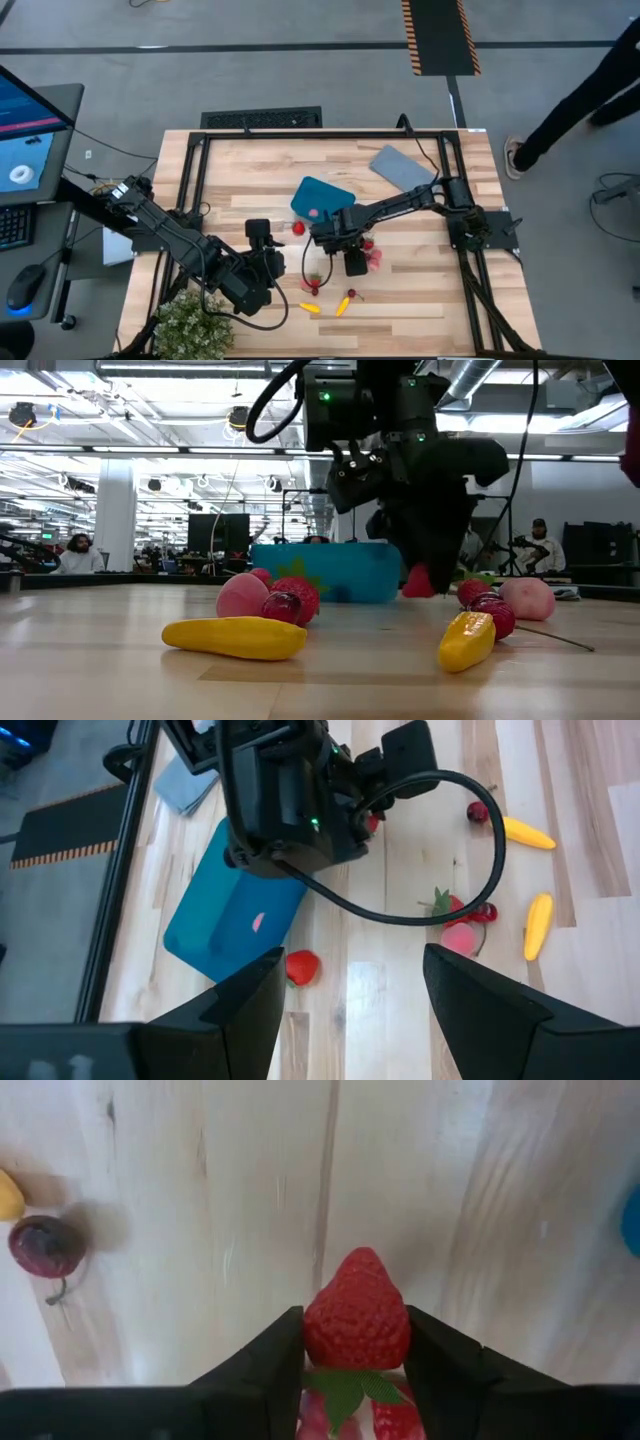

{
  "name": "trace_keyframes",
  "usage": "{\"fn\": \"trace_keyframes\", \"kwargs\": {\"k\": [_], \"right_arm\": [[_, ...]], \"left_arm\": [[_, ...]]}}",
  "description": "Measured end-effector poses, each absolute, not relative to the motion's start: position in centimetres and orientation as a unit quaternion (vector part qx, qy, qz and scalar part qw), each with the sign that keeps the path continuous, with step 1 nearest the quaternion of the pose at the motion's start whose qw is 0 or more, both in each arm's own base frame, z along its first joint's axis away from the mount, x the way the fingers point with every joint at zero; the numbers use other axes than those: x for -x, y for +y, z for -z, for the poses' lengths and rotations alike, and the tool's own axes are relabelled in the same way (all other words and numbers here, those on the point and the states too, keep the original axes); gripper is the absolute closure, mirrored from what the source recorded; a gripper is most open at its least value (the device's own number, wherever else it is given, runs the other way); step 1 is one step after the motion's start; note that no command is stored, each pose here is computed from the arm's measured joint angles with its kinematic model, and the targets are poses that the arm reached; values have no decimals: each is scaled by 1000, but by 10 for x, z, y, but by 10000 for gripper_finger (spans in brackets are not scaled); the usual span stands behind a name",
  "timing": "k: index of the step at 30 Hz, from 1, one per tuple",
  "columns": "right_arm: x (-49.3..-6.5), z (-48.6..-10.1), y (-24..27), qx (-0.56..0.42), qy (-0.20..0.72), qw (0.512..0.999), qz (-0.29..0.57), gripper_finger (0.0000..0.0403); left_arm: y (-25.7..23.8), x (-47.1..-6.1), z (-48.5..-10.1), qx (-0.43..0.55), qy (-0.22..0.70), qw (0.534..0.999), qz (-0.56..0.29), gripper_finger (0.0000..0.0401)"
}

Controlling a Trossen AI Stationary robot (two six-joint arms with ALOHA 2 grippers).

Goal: Pick and placing Produce into tupperware
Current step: Put the red strawberry into the blue bin, then put the yellow corn into the blue bin

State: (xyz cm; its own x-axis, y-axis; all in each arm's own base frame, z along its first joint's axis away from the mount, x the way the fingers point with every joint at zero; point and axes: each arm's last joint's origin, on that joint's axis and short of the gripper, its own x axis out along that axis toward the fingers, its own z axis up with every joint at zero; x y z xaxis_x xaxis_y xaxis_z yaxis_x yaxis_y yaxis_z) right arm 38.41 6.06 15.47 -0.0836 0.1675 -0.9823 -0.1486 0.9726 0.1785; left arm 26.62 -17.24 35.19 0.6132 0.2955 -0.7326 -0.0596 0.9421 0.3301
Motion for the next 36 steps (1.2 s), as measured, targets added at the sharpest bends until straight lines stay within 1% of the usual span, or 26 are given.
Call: {"fn": "trace_keyframes", "kwargs": {"k": [3,7,9,11,13,16,18,24,27,31,33,36], "right_arm": [[-384,-158,61,-4,730,674,-116,223],[-387,-168,63,11,728,676,-115,244],[-390,-175,64,17,724,679,-118,245],[-393,-184,63,20,718,686,-120,234],[-395,-197,61,27,706,698,-117,215],[-397,-222,55,30,675,729,-109,200],[-394,-242,50,31,653,750,-102,208],[-377,-298,28,12,576,814,-68,274],[-367,-321,20,6,537,841,-57,297],[-356,-344,13,-4,498,866,-47,305],[-352,-353,13,-6,477,878,-48,303],[-342,-364,21,-2,466,883,-60,295]], "left_arm": [[-173,-266,-352,-136,430,887,-97,173],[-172,-266,-352,-139,433,885,-94,173],[-172,-266,-351,-150,433,884,-94,173],[-171,-265,-354,-171,415,886,-115,173],[-167,-261,-361,-189,391,889,-141,173],[-159,-249,-376,-196,370,894,-158,173],[-153,-239,-388,-193,351,901,-167,173],[-128,-196,-428,-151,279,932,-176,173],[-117,-178,-442,-125,256,943,-171,173],[-106,-161,-453,-102,233,953,-164,173],[-103,-156,-455,-101,231,954,-161,173],[-100,-149,-457,-101,229,956,-153,173]]}}
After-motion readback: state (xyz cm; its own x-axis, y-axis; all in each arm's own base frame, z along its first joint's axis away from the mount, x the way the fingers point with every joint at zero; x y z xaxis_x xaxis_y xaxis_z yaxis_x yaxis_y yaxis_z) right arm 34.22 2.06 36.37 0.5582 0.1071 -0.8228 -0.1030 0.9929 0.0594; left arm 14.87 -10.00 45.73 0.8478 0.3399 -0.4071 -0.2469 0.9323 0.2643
